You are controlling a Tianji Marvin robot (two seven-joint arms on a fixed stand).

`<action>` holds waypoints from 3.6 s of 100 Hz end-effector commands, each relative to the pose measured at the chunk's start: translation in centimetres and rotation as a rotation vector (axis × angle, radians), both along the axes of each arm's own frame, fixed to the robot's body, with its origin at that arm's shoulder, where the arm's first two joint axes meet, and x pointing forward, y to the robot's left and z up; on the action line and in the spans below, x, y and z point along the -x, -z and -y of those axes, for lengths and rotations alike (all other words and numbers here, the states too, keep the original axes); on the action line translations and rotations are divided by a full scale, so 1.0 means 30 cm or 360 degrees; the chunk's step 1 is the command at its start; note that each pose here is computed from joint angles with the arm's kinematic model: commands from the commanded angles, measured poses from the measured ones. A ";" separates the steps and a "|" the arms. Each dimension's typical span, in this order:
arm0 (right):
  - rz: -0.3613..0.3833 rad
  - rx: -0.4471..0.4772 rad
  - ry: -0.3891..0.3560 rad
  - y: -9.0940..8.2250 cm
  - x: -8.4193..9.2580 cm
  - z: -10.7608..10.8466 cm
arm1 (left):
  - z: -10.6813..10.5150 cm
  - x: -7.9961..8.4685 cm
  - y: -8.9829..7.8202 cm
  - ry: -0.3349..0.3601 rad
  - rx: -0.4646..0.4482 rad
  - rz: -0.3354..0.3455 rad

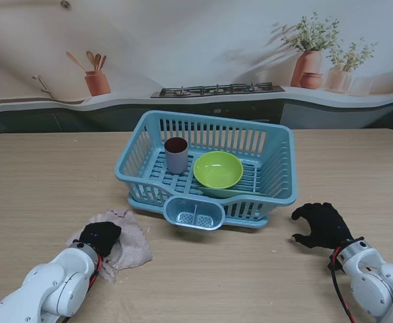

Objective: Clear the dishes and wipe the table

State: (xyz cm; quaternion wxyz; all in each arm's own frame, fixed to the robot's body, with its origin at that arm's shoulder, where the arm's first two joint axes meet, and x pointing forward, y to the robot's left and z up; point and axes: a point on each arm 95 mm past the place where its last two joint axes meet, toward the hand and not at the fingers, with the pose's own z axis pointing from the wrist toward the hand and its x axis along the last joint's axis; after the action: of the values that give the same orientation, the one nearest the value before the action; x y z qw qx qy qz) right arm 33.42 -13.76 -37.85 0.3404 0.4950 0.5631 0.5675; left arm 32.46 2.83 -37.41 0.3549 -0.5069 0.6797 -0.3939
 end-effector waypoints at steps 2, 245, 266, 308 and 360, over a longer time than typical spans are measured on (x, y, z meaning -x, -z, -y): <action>0.0000 -0.0012 -0.0015 -0.005 0.001 -0.003 | 0.065 0.058 0.067 0.0038 0.0048 -0.0170; 0.0096 -0.0249 0.0060 -0.064 0.013 -0.001 | 0.194 0.078 0.045 -0.0111 0.0225 -0.0511; 0.0093 -0.0238 0.0062 -0.062 0.014 -0.002 | 0.056 0.087 0.052 -0.0209 0.0124 -0.0318; 0.0086 -0.0224 0.0058 -0.059 0.012 -0.006 | -0.186 0.119 0.073 -0.0392 0.0016 0.0119; 0.0088 -0.0221 0.0059 -0.061 0.011 -0.007 | -0.150 0.116 0.062 -0.0274 -0.0020 -0.0012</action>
State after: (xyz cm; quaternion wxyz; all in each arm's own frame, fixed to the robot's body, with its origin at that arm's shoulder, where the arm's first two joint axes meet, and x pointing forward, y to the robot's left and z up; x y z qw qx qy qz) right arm 33.20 -13.70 -35.94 0.3353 0.5121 0.4972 0.6149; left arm 29.80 8.40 -37.84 0.4175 -0.5513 0.6233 -0.3650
